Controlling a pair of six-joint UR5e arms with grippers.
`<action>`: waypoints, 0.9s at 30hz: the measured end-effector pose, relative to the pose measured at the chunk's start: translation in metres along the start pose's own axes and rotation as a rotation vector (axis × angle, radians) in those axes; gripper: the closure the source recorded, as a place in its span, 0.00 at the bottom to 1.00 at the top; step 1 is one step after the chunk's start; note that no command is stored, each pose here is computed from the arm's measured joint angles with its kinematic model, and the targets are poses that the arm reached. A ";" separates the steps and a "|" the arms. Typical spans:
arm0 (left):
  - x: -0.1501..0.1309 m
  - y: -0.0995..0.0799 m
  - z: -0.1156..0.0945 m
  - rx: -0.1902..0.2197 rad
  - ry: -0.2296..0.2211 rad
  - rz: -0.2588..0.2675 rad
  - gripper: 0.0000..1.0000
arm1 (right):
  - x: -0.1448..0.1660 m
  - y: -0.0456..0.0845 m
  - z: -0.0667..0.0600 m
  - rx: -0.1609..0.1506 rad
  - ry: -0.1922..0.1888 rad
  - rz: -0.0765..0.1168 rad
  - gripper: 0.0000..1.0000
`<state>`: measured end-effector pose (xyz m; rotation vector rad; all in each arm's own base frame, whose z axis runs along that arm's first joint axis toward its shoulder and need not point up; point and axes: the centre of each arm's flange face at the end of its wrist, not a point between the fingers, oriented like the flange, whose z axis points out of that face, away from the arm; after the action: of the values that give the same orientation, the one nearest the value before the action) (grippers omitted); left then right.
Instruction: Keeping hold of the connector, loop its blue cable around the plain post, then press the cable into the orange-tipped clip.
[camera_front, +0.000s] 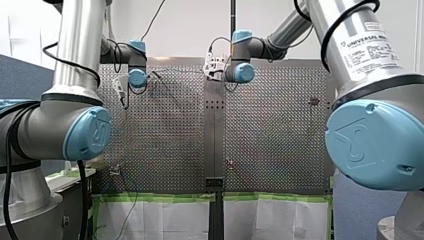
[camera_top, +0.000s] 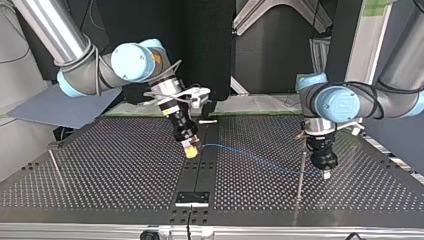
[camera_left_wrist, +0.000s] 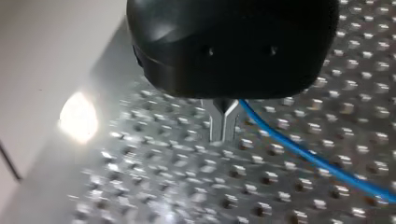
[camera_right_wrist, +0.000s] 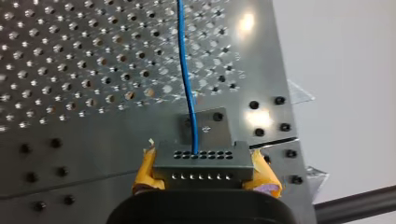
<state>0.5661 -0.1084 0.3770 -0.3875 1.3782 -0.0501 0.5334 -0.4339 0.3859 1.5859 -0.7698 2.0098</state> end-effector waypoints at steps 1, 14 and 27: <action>0.005 0.001 0.002 -0.001 0.007 -0.001 1.00 | -0.004 0.001 0.001 -0.002 -0.005 -0.001 1.00; 0.017 0.006 0.004 -0.001 0.025 -0.029 0.92 | -0.087 0.000 0.006 0.003 -0.121 -0.001 1.00; 0.018 0.001 0.005 0.052 0.034 -0.049 0.15 | -0.144 -0.006 0.001 0.011 -0.216 -0.019 1.00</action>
<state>0.5742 -0.1107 0.3601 -0.3782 1.3979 -0.1333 0.5707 -0.4320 0.2465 1.8303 -0.8199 1.8520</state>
